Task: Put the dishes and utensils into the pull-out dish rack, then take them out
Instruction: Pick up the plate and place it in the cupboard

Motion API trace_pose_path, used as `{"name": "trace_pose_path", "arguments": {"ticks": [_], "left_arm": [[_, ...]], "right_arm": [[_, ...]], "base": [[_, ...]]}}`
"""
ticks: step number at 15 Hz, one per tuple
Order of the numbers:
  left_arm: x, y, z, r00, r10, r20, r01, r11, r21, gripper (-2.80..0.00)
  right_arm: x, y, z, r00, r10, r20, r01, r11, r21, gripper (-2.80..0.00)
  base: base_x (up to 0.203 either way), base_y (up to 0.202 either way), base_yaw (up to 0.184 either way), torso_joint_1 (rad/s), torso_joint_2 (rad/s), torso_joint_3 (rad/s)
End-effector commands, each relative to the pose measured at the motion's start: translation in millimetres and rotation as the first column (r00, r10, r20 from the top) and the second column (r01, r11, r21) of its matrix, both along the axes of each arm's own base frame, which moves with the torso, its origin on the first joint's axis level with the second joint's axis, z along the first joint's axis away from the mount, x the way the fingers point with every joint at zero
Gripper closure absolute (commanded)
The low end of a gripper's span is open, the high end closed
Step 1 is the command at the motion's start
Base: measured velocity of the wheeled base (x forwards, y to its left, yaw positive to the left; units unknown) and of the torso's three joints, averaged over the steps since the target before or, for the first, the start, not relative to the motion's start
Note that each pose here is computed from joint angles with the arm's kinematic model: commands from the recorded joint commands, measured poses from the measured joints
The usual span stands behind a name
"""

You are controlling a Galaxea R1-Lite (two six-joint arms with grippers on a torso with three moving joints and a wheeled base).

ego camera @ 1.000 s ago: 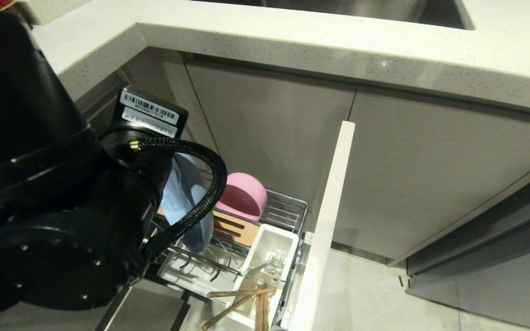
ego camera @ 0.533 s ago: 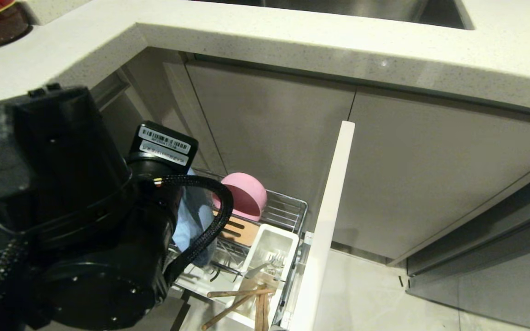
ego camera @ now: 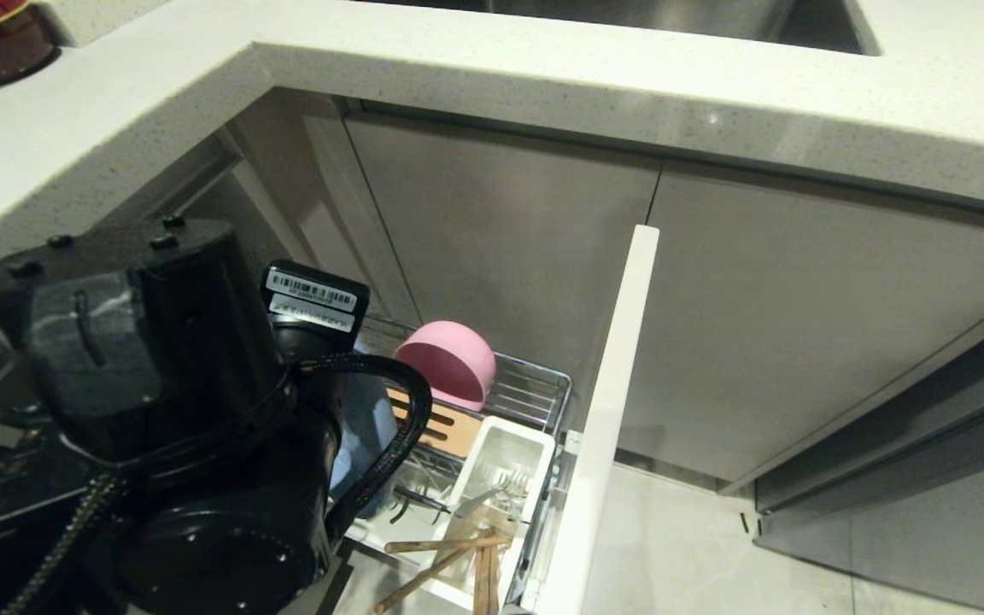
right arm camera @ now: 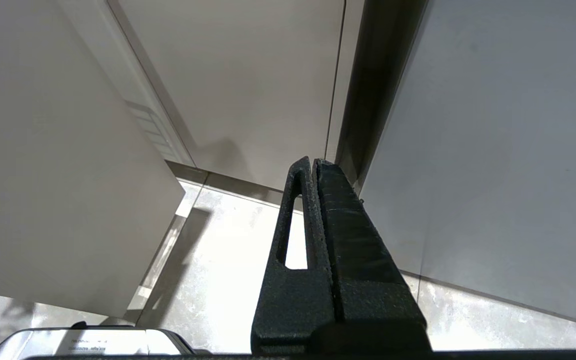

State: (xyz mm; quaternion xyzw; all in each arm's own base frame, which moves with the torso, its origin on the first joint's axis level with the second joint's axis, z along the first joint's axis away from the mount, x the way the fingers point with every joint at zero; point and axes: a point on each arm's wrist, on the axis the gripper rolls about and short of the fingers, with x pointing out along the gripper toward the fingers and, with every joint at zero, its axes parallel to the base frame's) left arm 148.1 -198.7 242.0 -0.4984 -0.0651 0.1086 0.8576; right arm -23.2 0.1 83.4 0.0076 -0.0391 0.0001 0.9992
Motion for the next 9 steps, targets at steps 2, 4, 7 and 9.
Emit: {"name": "trace_pose_path", "arguments": {"ticks": [2,4,7,9], "left_arm": [[-1,2,0,1.0,0.001,0.011,-0.001,0.999,-0.039,0.0],[-5,7,9,1.0,-0.003,0.026,0.004,0.998,-0.057,0.0],[-13,19,22,0.998,-0.021,0.052,0.026,0.996,-0.085,0.0],[-15,23,25,0.998,-0.027,0.062,0.033,0.995,-0.098,0.0]], "right_arm": [[2,0,-7,1.0,0.0,-0.025,0.0,1.0,0.0,0.0],[2,0,-7,1.0,0.0,-0.025,0.0,1.0,0.0,0.0],[2,0,-7,1.0,0.0,-0.024,0.0,1.0,0.0,0.0],[2,0,-7,1.0,0.0,-0.025,0.0,1.0,0.0,0.0]], "base": [[0.0,0.0,0.0,0.0,0.0,0.0],[0.0,0.0,0.0,0.0,0.0,0.0],[0.0,0.0,0.0,0.0,0.0,0.0],[0.0,0.0,0.0,0.0,0.0,0.0]]}}
